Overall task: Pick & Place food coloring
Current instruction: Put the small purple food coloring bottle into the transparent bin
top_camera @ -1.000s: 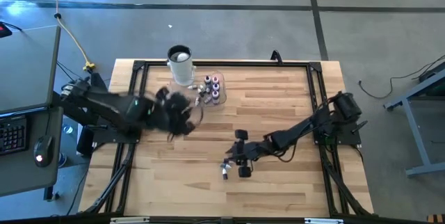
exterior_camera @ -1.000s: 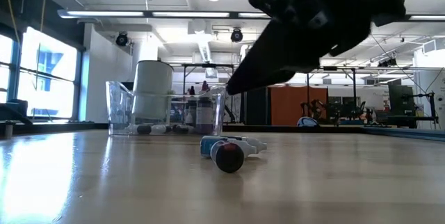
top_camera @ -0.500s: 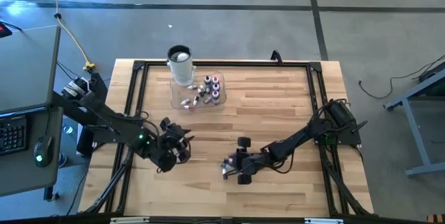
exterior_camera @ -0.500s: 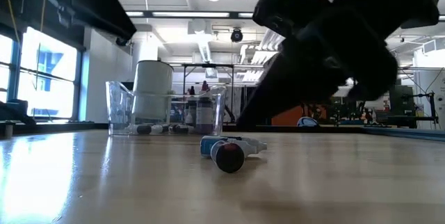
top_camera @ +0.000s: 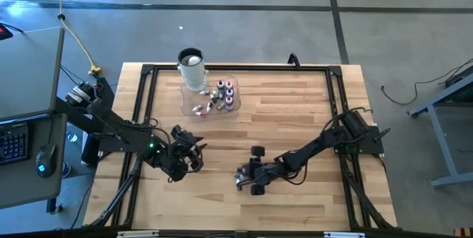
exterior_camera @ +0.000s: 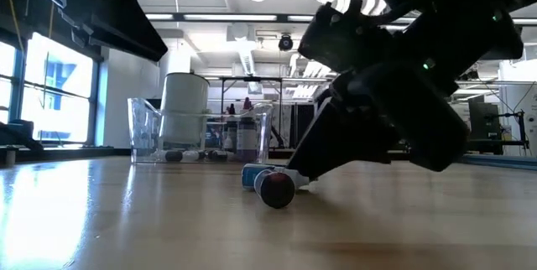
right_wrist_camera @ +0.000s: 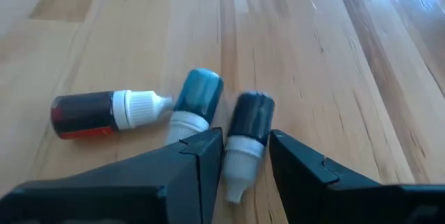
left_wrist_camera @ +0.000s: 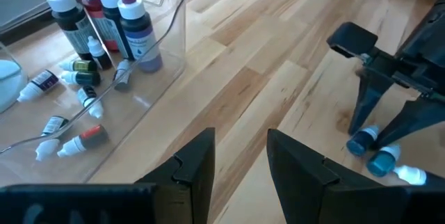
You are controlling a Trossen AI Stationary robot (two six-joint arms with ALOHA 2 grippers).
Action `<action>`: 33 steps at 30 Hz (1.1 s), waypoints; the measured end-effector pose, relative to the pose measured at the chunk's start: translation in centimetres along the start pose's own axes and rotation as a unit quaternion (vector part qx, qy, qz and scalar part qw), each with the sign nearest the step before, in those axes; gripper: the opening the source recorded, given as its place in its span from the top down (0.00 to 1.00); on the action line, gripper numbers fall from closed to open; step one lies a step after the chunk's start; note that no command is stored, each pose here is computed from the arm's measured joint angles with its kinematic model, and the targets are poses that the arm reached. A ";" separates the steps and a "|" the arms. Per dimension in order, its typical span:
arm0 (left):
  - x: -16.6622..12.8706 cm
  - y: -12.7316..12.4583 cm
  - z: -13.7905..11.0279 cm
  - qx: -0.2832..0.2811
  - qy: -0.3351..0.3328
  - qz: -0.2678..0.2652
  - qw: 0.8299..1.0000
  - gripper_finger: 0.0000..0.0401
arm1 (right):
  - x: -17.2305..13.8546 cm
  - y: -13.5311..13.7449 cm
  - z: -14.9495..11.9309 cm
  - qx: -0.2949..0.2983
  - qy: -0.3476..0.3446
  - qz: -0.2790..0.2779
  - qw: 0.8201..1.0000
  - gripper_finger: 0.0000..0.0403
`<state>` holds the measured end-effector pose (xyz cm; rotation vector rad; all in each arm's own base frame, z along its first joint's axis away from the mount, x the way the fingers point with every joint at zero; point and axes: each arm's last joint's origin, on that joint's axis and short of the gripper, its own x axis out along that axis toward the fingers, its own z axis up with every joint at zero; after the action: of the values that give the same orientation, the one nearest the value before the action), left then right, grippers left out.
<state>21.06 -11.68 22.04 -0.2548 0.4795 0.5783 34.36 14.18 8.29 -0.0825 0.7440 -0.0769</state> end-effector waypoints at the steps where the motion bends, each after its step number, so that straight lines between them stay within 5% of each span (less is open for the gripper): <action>1: 0.0 0.0 0.0 0.000 0.000 0.000 1.000 0.68 | 0.1 0.0 0.0 -0.006 -0.003 0.002 1.000 0.71; 11: 0.0 0.0 0.0 0.001 0.001 0.000 1.000 0.68 | 0.3 0.0 0.4 -0.028 -0.023 0.016 0.999 0.83; 19: 0.0 0.0 0.0 0.003 0.004 -0.002 1.000 0.68 | -0.8 -1.2 2.1 -0.056 -0.059 0.006 0.997 0.79; 26: 0.0 0.0 0.0 0.009 -0.002 0.002 1.000 0.68 | -1.7 -7.4 7.6 0.001 -0.205 -0.049 0.978 0.81; 33: 0.0 0.0 0.0 0.028 -0.006 0.005 1.000 0.68 | -0.2 -15.1 12.6 0.009 -0.202 -0.108 0.973 0.81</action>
<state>21.05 -11.64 22.07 -0.1957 0.4848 0.5742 42.17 -0.17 19.15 -0.1564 0.3243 -0.2659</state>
